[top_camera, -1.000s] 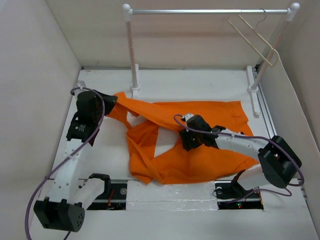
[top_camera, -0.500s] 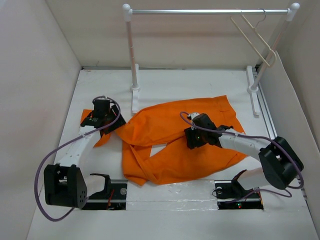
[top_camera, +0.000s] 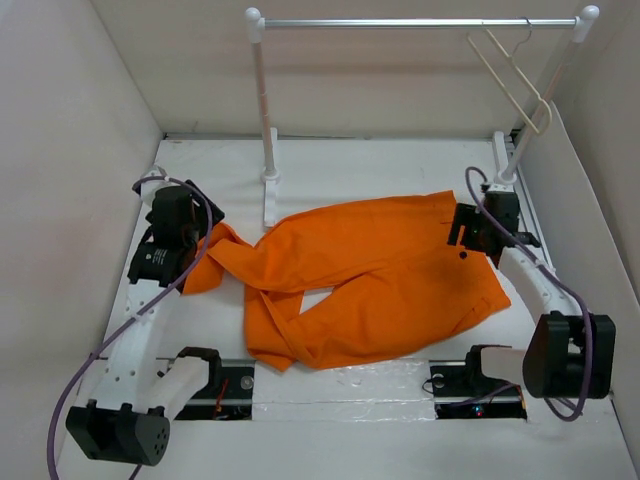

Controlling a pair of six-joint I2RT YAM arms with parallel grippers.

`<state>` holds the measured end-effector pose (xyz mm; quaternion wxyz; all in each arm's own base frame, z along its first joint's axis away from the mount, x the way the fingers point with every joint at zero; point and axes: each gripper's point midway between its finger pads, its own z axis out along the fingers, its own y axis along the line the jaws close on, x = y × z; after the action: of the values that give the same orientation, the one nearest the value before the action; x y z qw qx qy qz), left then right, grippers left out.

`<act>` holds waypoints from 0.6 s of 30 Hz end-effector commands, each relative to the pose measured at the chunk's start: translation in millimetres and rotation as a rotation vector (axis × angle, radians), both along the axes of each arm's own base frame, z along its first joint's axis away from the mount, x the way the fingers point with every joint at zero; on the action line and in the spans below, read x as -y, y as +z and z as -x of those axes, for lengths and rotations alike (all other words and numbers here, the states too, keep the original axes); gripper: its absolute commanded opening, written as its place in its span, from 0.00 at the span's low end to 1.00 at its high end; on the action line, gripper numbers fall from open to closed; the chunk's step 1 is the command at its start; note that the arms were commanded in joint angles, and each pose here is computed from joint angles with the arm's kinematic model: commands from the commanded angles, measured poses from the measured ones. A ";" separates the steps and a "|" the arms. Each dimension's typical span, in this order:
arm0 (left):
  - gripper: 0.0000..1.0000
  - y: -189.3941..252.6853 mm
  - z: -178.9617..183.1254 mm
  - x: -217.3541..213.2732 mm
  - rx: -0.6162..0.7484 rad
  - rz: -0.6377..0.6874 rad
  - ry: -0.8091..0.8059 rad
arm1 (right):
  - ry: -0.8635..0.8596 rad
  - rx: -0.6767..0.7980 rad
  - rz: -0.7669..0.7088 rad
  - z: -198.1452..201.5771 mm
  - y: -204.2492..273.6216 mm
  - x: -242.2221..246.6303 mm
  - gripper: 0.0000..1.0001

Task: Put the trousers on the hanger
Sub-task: Fold the trousers

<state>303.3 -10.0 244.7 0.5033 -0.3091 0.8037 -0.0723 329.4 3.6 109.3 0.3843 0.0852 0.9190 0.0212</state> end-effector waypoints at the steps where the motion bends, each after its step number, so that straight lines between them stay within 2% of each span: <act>1: 0.58 -22.1 1.1 -10.7 -0.074 -0.052 0.033 | -0.074 0.014 -0.039 -7.7 -7.1 34.6 0.83; 4: 0.59 -37.5 -0.4 -21.5 -0.096 -0.057 0.065 | -0.140 -0.039 -0.059 -10.8 -28.2 60.9 0.89; 6: 0.69 -45.4 -5.4 -27.0 -0.096 -0.040 0.084 | -0.146 -0.064 -0.083 -13.0 -40.4 65.1 0.92; 9: 0.77 -59.1 -13.0 -29.5 -0.115 -0.022 0.111 | -0.131 -0.133 -0.159 -10.8 -70.0 61.0 0.92; 12: 0.78 -70.8 -23.3 -24.8 -0.131 0.048 0.107 | -0.099 -0.162 -0.248 -5.6 -93.1 51.1 0.89; 13: 0.78 -69.8 -29.2 -24.4 -0.115 0.068 0.106 | -0.086 -0.174 -0.268 -3.7 -98.1 46.9 0.85; 15: 0.78 -68.0 -35.5 -25.8 -0.104 0.090 0.119 | -0.075 -0.174 -0.332 0.8 -106.3 43.4 0.67; 16: 0.77 -65.6 -38.6 -25.4 -0.095 0.094 0.119 | -0.079 -0.168 -0.337 2.3 -107.1 45.2 0.51; 18: 0.77 -61.6 -41.5 -25.8 -0.080 0.097 0.123 | -0.122 -0.145 -0.362 11.3 -104.3 57.1 0.03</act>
<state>330.6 16.9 161.1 0.4258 -0.3761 0.8220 -0.0406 343.8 -63.0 23.6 0.3293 0.1873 0.9193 0.1068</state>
